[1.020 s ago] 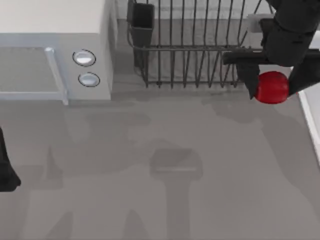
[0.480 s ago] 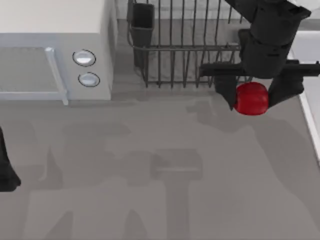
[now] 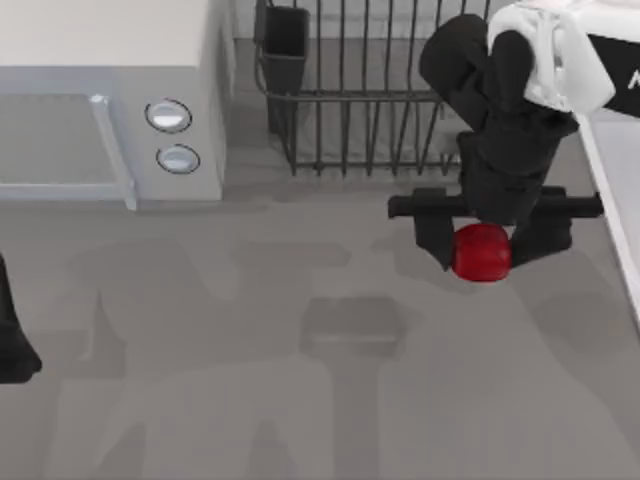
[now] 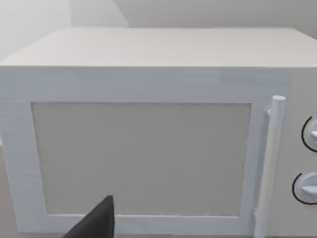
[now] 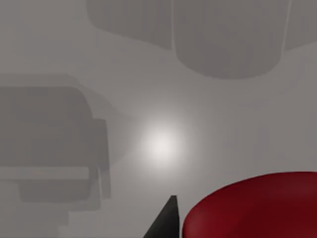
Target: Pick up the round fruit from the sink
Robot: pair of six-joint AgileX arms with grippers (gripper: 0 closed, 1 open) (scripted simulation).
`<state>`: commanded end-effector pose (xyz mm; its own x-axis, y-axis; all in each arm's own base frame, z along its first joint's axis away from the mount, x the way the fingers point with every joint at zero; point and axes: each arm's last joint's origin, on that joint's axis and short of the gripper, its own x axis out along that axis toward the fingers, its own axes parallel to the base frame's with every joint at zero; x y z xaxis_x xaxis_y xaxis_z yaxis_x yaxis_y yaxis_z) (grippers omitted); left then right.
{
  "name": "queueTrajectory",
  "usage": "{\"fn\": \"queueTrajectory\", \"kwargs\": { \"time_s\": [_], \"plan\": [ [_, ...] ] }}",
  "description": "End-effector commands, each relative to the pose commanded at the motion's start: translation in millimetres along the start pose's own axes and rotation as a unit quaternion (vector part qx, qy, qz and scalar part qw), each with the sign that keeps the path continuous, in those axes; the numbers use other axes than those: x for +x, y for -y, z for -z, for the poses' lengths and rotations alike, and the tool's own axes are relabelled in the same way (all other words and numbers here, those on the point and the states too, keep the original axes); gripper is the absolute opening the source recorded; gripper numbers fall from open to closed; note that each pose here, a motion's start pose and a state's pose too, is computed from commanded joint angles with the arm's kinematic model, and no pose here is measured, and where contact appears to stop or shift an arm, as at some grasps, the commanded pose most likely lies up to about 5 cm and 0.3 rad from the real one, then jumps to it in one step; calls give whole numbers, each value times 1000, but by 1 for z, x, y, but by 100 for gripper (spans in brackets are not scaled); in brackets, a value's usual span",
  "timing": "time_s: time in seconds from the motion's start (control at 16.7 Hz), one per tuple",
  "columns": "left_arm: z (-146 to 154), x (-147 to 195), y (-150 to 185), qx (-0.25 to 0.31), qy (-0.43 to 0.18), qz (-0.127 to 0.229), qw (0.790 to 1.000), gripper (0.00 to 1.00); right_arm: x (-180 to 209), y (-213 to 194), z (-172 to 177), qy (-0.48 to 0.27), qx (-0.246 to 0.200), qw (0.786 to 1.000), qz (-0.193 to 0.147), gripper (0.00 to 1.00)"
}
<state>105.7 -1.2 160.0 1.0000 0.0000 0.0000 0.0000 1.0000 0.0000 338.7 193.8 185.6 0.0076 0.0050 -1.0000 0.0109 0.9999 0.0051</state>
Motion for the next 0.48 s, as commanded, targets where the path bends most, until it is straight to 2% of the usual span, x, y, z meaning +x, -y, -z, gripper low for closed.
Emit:
{"fn": "queueTrajectory", "kwargs": {
  "time_s": [0.18,0.42,0.48],
  "plan": [
    [0,0,0,0,0,0,1000,100,24,2,4,-3,0,1000,2,0],
    [0,0,0,0,0,0,1000,100,26,2,4,-4,0,1000,3,0],
    [0,0,0,0,0,0,1000,100,26,2,4,-4,0,1000,3,8]
  ]
}}
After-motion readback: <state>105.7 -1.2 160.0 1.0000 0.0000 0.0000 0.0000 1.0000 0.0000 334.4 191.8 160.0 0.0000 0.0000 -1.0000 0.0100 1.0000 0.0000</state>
